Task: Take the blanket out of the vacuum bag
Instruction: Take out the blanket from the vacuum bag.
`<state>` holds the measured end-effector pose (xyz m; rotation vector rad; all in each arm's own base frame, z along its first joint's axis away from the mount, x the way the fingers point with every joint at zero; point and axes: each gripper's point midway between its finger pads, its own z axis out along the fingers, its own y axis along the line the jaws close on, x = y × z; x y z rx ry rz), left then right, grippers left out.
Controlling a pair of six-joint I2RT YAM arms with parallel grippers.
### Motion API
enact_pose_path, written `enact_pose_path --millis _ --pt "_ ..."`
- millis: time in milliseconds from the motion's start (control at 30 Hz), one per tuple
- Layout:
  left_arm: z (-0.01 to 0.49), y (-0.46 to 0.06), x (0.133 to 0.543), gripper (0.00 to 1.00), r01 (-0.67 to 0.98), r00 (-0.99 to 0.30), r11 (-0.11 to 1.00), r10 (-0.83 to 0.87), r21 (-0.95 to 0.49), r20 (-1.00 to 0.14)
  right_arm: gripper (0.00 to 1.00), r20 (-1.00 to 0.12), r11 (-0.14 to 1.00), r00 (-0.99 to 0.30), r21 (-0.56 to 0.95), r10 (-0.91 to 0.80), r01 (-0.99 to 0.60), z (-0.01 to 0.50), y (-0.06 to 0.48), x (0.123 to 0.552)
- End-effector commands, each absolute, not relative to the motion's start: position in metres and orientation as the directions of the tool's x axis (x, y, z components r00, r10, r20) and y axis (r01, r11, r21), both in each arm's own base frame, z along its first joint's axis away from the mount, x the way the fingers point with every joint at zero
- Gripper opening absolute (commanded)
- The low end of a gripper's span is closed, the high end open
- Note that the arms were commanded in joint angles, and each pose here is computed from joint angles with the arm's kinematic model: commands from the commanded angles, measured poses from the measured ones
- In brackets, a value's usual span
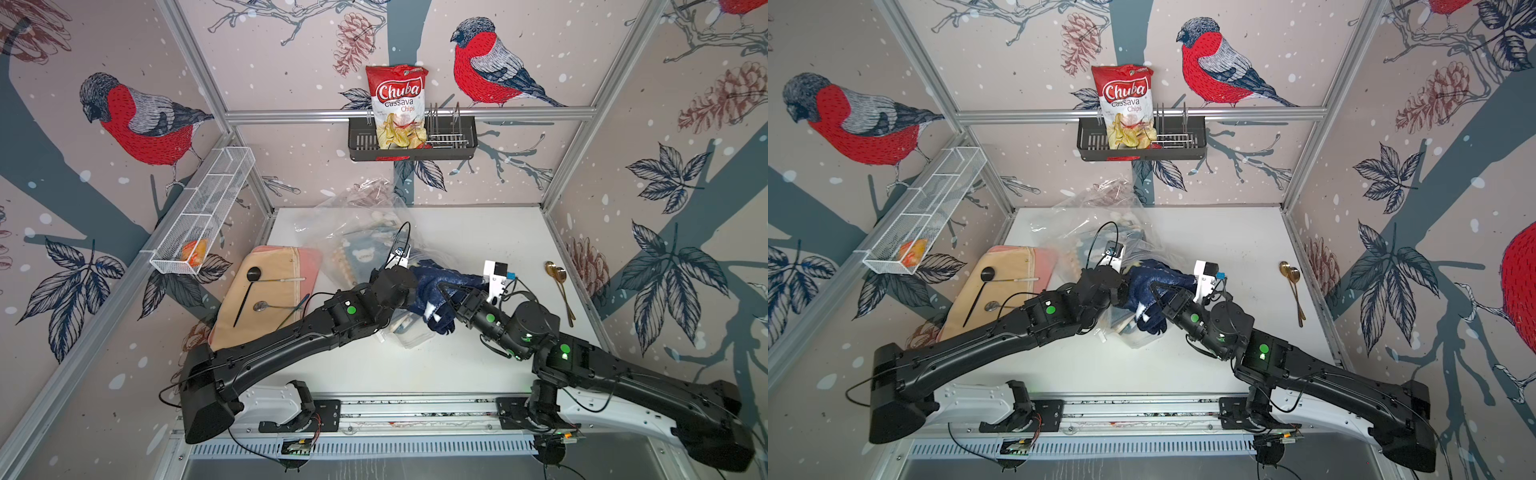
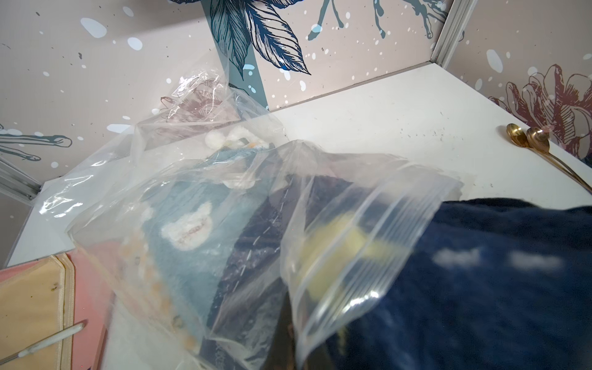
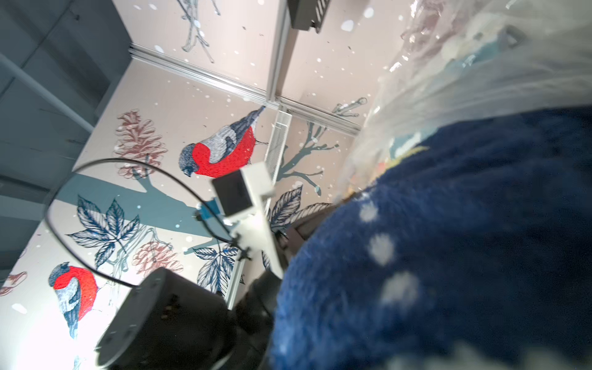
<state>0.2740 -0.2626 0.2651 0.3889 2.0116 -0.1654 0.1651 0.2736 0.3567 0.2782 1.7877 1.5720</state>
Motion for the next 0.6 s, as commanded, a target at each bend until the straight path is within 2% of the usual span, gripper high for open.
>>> enact_pose_path --millis 0,233,367,567 --pt "0.274 -0.256 0.280 0.00 0.288 -0.405 0.957 0.140 0.019 -0.904 0.00 -0.465 0.285 -0.649 0.885 0.602 -0.369 0.385 0.263 0.166" --pt "0.272 -0.247 0.283 0.00 0.237 -0.409 0.971 0.099 -0.001 -0.907 0.00 -0.531 0.309 -0.565 0.840 0.631 -0.445 0.444 0.238 0.164" --pt "0.262 -0.245 0.284 0.00 0.223 -0.428 0.975 0.099 0.002 -0.898 0.00 -0.563 0.342 -0.465 0.809 0.683 -0.478 0.479 0.213 0.168" --pt "0.253 -0.240 0.282 0.00 0.210 -0.438 0.978 0.085 -0.010 -0.895 0.00 -0.624 0.448 -0.318 0.756 0.713 -0.477 0.522 0.176 0.179"
